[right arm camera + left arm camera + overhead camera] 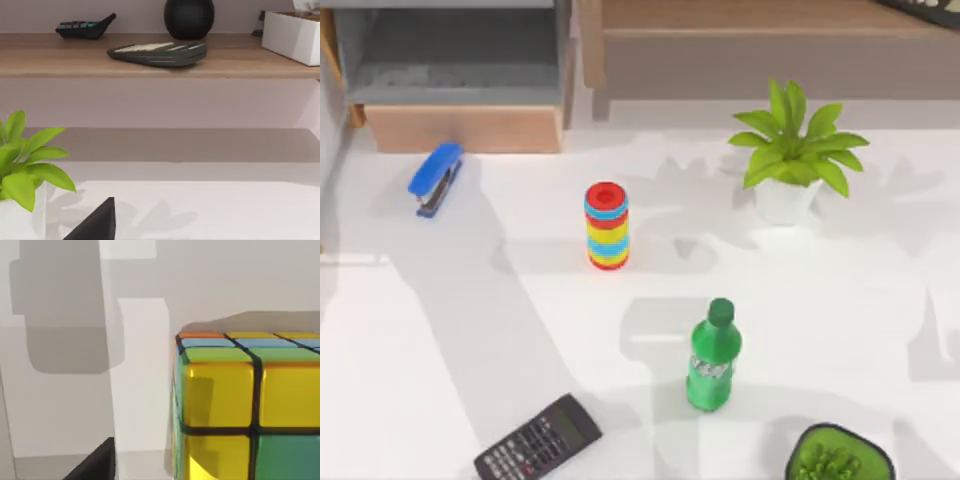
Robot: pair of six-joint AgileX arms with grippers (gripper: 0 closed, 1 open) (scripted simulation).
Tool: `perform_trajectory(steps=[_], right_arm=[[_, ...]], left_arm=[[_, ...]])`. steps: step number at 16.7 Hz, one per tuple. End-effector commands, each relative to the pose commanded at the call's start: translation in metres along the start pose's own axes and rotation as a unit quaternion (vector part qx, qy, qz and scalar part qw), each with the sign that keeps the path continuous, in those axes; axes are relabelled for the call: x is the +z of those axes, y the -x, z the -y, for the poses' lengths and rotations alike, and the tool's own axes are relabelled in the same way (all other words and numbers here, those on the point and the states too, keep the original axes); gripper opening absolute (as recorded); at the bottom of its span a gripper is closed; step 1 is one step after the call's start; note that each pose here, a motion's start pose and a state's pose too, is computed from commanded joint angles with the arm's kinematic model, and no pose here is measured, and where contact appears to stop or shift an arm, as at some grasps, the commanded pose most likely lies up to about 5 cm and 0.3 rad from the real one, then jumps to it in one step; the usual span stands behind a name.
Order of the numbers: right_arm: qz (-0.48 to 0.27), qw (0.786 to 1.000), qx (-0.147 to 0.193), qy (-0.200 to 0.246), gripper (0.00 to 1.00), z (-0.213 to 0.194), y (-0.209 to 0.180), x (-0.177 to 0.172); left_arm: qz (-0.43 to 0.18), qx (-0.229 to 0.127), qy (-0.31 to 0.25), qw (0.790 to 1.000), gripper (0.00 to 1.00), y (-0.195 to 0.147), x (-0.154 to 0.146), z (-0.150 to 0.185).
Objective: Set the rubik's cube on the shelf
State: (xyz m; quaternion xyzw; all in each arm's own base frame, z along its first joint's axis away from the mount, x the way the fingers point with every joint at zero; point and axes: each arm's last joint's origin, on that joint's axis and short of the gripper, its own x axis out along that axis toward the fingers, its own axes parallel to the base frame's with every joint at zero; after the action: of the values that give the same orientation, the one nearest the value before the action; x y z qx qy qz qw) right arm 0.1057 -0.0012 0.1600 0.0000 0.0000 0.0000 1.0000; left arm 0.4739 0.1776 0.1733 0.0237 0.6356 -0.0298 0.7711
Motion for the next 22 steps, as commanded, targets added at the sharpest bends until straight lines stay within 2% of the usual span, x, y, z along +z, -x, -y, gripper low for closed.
perform_trajectory(steps=[2, 6, 19, 22], right_arm=[[0.0, 1.0, 0.0, 0.0, 1.0, 0.0, 0.0, 0.0], [0.0, 1.0, 0.0, 0.0, 1.0, 0.0, 0.0, 0.0], [0.0, 1.0, 0.0, 0.0, 1.0, 0.0, 0.0, 0.0], [0.0, 1.0, 0.0, 0.0, 1.0, 0.0, 0.0, 0.0]], left_arm=[[0.003, 0.0, -0.002, 1.0, 1.0, -0.0131, 0.0037, 0.0017], [0.004, 0.0, -0.002, 1.0, 1.0, -0.0143, 0.0043, 0.0022], [0.004, 0.0, -0.002, 1.0, 0.02, -0.0143, 0.0043, 0.0022], [0.004, 0.0, -0.002, 1.0, 0.0, -0.0143, 0.0043, 0.0022]])
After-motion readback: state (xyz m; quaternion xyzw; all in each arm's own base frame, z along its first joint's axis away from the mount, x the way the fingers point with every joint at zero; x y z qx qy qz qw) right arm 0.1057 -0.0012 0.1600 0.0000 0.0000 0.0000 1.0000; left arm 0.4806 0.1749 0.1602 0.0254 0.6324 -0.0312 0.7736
